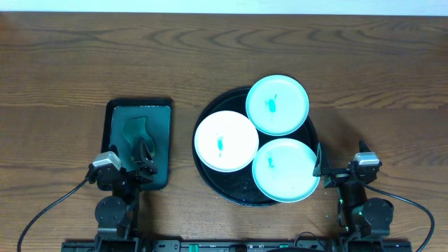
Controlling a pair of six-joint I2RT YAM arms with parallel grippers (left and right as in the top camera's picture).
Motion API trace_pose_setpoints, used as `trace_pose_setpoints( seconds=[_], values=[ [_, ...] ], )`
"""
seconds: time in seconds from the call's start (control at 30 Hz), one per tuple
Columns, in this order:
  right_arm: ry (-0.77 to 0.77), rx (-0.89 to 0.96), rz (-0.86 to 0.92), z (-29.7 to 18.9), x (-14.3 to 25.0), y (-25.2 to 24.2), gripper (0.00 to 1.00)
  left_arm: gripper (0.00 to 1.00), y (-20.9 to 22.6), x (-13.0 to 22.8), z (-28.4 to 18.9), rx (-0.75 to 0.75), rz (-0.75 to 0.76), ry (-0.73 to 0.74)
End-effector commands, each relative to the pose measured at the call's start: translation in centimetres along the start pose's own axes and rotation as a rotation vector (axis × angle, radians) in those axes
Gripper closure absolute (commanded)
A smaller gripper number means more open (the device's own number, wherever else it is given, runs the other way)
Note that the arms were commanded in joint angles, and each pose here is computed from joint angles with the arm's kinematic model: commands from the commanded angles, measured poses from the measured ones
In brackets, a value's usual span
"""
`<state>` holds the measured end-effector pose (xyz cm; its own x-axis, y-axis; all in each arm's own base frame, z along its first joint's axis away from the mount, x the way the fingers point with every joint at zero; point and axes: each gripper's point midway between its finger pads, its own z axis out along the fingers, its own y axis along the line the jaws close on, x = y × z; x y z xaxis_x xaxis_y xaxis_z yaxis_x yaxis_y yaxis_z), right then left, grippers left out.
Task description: Clean dirty plates on tray and stack at the side
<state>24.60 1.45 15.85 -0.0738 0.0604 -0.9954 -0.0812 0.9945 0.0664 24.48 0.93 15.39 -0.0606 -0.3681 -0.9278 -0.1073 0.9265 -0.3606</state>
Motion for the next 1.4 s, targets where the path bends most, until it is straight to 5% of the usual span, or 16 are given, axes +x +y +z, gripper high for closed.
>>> trace_pose_setpoints(
  seconds=[0.0,1.37],
  values=[
    [0.001,-0.005,0.002,-0.01,0.07,0.17,0.01,0.2,0.84,1.45,0.03,-0.032,0.02,0.047],
    [0.002,-0.005,0.002,-0.01,0.09,0.17,0.01,0.2,0.84,1.43,0.03,-0.032,0.02,0.047]
  ],
)
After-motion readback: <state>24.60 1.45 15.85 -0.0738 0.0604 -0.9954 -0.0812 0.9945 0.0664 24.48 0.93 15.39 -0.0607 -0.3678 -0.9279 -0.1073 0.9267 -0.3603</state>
